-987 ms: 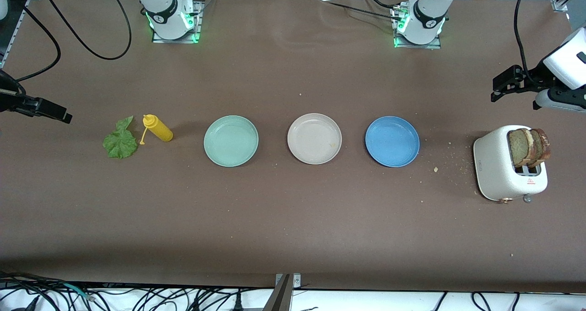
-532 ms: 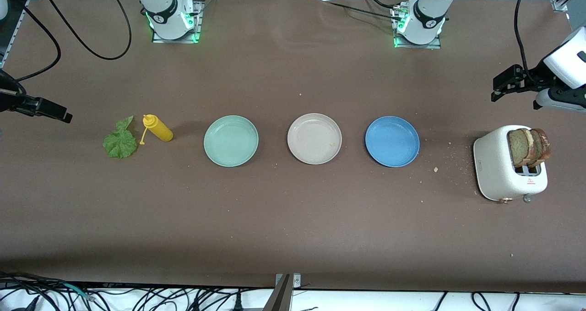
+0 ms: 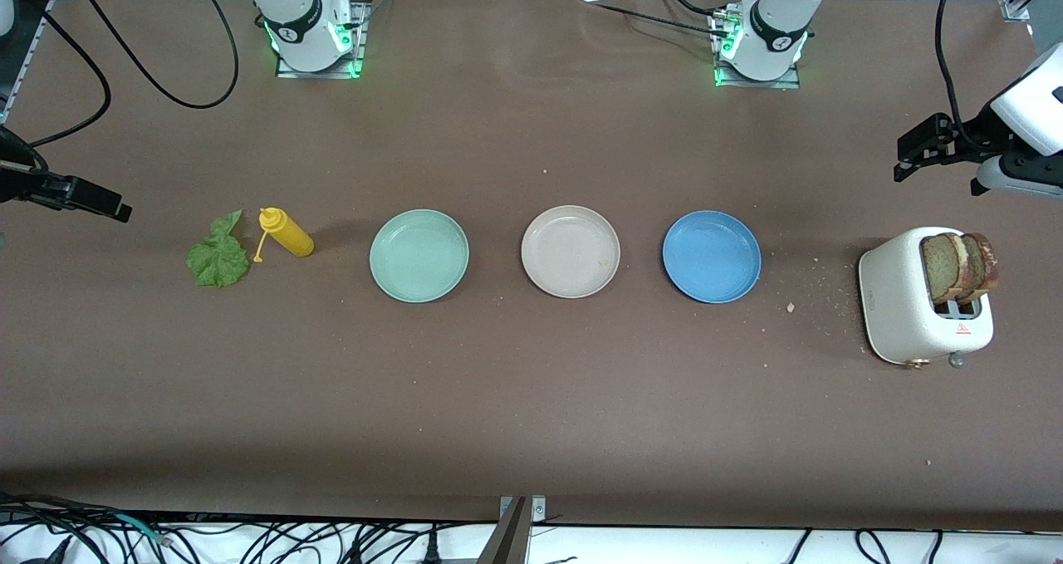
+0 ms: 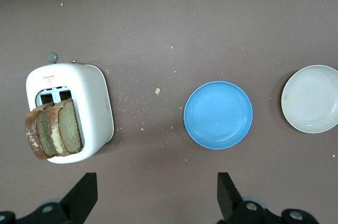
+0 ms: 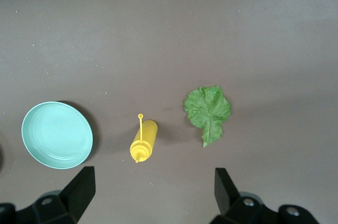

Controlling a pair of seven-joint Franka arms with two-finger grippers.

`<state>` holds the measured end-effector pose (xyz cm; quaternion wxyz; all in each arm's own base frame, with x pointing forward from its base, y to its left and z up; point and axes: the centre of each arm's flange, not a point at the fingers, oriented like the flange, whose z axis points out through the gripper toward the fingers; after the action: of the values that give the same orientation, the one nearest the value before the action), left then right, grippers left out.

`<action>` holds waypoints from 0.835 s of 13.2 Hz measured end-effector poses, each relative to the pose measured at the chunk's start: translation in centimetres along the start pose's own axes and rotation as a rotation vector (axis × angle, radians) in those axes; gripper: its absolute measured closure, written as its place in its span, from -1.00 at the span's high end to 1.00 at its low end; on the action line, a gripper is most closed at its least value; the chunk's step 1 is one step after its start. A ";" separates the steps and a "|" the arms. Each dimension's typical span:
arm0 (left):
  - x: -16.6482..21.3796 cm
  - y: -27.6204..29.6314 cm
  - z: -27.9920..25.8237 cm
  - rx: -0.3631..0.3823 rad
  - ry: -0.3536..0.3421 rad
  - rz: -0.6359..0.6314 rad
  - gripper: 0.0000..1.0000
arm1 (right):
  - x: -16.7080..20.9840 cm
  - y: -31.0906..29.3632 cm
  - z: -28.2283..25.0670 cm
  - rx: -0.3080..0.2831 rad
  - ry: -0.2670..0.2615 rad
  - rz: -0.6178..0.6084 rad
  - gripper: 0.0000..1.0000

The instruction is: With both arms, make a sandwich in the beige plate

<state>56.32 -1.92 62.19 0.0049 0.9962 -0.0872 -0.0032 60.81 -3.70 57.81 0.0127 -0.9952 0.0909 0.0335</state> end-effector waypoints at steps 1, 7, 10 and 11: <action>0.0 0.0 0.0 0.000 -0.003 0.001 1.00 | 0.0 0.1 0.0 0.000 0.000 0.002 1.00; 0.0 0.6 0.0 -0.001 -0.004 0.011 1.00 | 0.0 0.2 0.0 0.000 0.000 0.003 1.00; 0.0 0.4 0.1 -0.001 -0.004 0.008 1.00 | 0.0 0.2 0.0 0.000 0.000 0.003 1.00; 0.0 0.4 0.1 -0.001 -0.004 0.008 1.00 | 0.0 0.2 0.0 0.000 0.000 0.003 1.00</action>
<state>56.26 -2.36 62.14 0.0051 0.9958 -0.0911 -0.0053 60.80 -3.86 57.81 0.0125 -0.9951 0.0923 0.0335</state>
